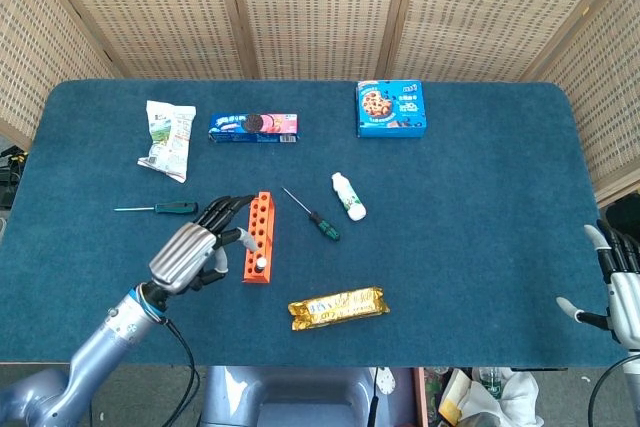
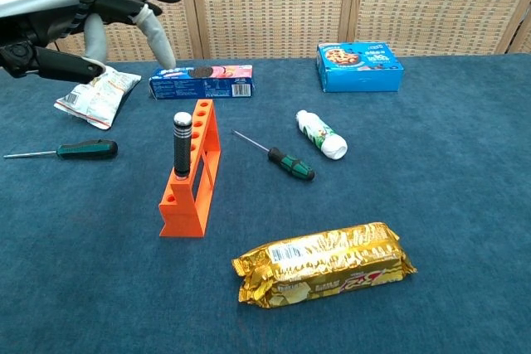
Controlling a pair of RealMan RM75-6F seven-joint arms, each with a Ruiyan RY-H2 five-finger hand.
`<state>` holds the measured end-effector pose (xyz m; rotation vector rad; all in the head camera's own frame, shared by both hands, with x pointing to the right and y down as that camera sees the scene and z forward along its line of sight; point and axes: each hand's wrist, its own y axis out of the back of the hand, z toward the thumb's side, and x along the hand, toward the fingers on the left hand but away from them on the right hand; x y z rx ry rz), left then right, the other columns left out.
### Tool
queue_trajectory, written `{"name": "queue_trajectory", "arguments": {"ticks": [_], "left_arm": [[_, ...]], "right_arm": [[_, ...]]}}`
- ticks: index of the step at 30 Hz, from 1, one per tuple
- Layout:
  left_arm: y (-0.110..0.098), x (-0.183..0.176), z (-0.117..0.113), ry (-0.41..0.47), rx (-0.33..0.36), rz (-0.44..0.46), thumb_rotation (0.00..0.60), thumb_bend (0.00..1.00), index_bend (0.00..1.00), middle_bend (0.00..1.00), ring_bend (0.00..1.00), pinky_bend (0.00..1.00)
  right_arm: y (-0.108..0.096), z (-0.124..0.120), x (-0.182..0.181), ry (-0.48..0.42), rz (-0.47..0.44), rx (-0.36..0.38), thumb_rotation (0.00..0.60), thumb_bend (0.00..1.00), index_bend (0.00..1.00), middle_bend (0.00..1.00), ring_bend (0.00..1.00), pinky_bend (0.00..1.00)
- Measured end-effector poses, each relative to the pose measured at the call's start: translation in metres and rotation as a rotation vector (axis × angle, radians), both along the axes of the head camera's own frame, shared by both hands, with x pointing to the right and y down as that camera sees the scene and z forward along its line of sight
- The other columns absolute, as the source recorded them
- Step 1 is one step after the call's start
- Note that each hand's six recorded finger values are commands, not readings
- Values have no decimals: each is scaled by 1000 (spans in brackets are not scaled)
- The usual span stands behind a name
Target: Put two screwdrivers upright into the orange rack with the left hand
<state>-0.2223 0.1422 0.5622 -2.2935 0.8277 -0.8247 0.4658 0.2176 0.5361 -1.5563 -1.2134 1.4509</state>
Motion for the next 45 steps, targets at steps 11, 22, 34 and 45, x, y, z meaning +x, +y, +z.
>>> {"name": "queue_trajectory", "arguments": {"ticks": [11,22,34,45], "left_arm": [[-2,32,-5,-103,22,190,600,1000,450,0,0,0],[3,46,10,-216,97,248,600,1000,456,0,0,0],[10,46,28,-262,73,248,600,1000,489,0,0,0],[8,34,29,-298,73,238,600,1000,515,0,0,0]], "right_arm": [[0,3,0,7,1,-6,600,0,0,0,0,0],[-1,2,1,2,5,-8,600,0,0,0,0,0],[-1,2,1,2,5,-10,600,0,0,0,0,0],[-1,3,1,3,6,-9,600,0,0,0,0,0]]}}
